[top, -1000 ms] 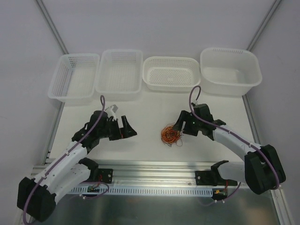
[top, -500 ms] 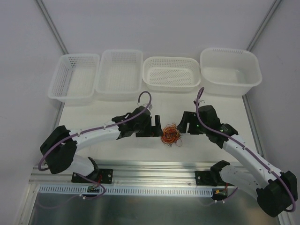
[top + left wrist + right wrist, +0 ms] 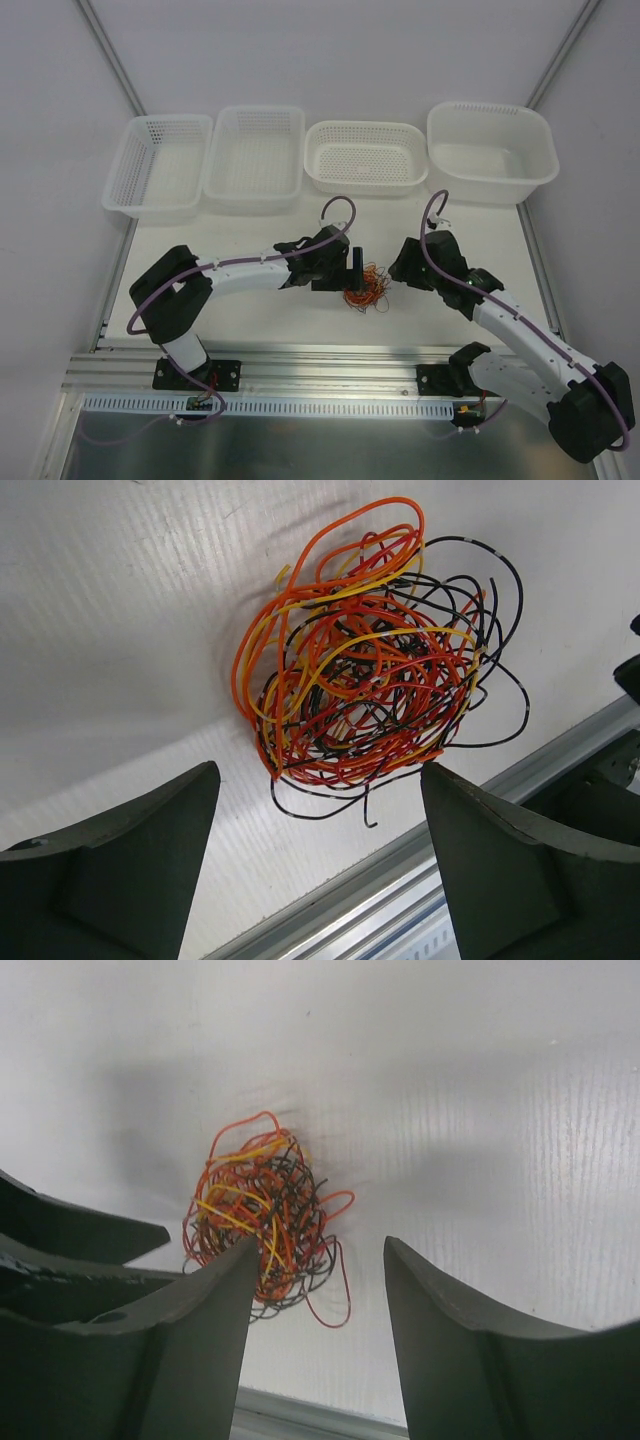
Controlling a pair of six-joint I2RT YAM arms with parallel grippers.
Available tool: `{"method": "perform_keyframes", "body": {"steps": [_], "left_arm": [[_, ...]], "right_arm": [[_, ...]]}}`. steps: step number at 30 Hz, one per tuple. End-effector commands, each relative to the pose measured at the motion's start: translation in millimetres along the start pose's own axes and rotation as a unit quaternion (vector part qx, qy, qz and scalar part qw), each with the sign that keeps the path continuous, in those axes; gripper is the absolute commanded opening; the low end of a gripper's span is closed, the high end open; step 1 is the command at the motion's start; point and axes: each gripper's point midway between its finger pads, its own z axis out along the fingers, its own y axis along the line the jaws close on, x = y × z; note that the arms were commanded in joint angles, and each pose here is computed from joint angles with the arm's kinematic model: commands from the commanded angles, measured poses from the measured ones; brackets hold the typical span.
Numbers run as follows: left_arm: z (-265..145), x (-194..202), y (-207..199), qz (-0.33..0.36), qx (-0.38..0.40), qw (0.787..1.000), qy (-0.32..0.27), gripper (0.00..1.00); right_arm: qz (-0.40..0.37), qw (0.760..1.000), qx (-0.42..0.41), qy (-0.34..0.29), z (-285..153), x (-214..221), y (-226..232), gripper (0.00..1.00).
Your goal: Untangle the cables
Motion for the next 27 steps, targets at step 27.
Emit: {"method": "perform_keyframes", "body": {"steps": [27], "left_arm": [[14.5,17.0,2.0,-0.003,-0.001,1.0,-0.001,0.81]], "right_arm": [[0.084,0.996,0.01,-0.019,49.3,-14.2,31.4,0.36]]}}
